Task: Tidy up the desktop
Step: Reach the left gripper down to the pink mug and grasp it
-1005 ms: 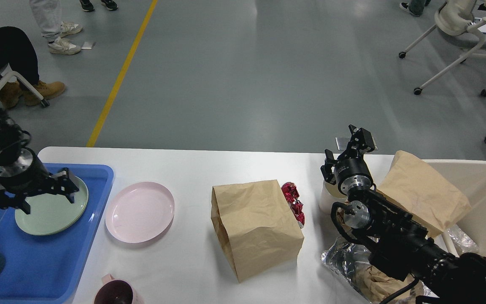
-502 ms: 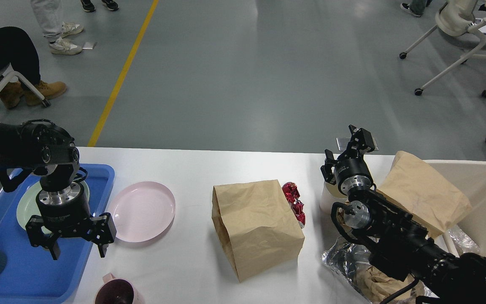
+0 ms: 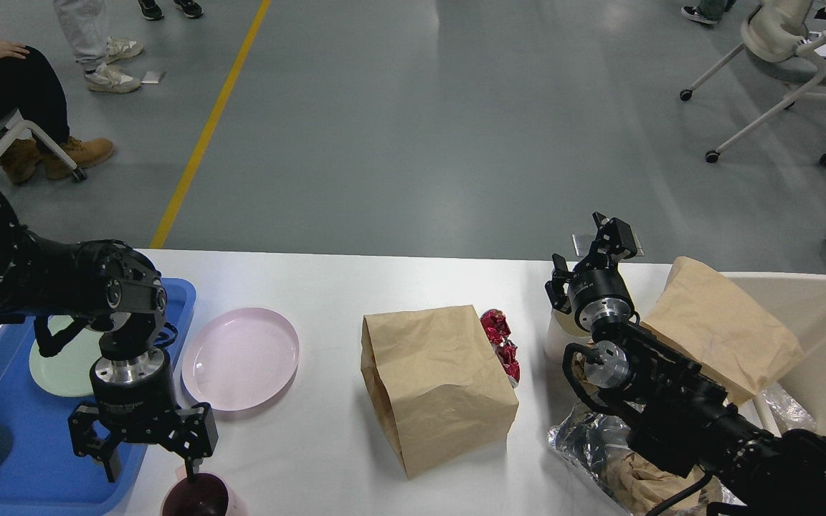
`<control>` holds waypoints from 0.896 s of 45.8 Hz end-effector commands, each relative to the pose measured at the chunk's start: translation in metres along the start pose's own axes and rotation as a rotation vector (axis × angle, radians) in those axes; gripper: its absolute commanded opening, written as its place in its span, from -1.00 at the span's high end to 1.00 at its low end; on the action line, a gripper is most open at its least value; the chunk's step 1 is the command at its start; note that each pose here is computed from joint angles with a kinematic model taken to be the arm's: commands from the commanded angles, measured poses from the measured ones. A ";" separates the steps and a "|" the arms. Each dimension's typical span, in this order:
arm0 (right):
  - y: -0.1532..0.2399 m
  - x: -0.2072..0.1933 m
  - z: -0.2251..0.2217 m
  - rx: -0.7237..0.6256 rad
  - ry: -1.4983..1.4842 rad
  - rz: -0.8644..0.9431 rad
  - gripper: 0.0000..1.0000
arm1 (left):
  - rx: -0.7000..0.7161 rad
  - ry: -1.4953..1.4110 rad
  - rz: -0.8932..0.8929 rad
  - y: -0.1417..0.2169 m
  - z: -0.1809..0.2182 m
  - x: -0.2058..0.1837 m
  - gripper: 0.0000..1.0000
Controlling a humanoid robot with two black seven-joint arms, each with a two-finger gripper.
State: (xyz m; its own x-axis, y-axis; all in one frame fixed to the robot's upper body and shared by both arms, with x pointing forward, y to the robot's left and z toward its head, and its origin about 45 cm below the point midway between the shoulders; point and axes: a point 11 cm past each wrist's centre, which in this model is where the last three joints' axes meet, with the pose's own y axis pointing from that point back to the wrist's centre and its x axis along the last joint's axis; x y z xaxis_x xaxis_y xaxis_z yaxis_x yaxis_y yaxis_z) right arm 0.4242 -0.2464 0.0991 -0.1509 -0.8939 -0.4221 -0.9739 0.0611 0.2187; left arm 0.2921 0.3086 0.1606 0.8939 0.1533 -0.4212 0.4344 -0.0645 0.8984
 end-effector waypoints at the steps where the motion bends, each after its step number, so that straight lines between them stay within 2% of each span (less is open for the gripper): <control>1: 0.000 0.000 0.000 0.001 0.000 0.000 -1.00 | -0.001 -0.024 -0.033 -0.007 0.009 -0.008 -0.92; 21: 0.000 -0.001 0.000 0.001 -0.001 -0.002 -1.00 | 0.011 -0.027 -0.060 -0.021 0.009 -0.010 -0.91; 33: 0.000 -0.001 0.000 0.001 -0.001 -0.002 -1.00 | 0.000 -0.015 -0.053 -0.028 0.007 -0.008 -0.77; 41: 0.000 0.000 0.000 0.000 -0.001 -0.001 -1.00 | 0.002 -0.009 -0.022 -0.032 0.006 -0.005 -0.32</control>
State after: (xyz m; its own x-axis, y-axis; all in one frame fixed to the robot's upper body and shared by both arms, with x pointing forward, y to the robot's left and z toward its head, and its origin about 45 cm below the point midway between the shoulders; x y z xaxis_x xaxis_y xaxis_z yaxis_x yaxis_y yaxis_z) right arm 0.4245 -0.2460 0.0995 -0.1496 -0.8938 -0.4228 -0.9742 0.0601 0.2176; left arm 0.2736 0.3034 0.1352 0.8795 0.1438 -0.4536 0.4653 -0.0602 0.8831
